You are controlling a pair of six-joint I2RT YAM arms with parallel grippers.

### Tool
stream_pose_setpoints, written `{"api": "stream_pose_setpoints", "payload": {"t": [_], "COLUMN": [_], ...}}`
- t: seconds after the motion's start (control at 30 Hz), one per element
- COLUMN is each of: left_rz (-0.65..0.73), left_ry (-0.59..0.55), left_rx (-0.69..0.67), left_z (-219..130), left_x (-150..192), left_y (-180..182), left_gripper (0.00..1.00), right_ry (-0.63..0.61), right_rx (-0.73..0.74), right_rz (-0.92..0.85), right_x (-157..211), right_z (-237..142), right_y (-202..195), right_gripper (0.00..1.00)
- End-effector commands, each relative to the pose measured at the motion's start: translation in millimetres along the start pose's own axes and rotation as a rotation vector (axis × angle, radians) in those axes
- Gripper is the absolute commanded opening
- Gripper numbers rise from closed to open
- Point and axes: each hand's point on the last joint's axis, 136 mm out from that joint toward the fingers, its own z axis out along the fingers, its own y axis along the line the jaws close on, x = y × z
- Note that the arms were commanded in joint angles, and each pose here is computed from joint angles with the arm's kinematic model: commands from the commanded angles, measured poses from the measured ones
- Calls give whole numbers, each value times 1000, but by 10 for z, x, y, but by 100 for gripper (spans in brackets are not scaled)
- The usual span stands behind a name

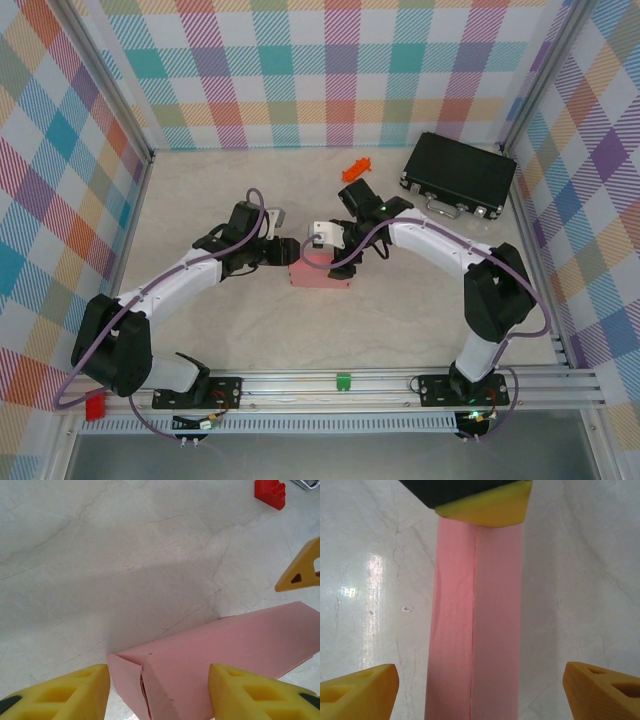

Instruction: Fold the paper box

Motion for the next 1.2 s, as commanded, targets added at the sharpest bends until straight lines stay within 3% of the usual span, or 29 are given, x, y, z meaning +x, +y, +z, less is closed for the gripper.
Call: {"api": "stream_pose_setpoints", "payload": {"t": [0.0, 0.2, 0.4, 0.93, 1.17], "left_rz": [11, 12, 11, -4, -3], "left_ry": [54, 52, 56, 33, 21], "left_rx": [-6, -5, -3, 33, 28], "left_z": [53, 61, 74, -4, -42], "left_x": [151, 145, 152, 118, 115], "left_y": [41, 40, 40, -40, -37], "left_gripper": [54, 54, 54, 53, 54], "right_ry": [19, 22, 86, 102, 109], "right_rx": [-45, -98, -23, -1, -2], "right_rz": [6, 8, 14, 9, 7], "right_x": [28, 24, 122, 128, 146], "right_z": [107, 162, 295, 343, 358], "right_y": [88, 227, 88, 76, 91], "right_gripper": [85, 84, 79, 48, 48]}}
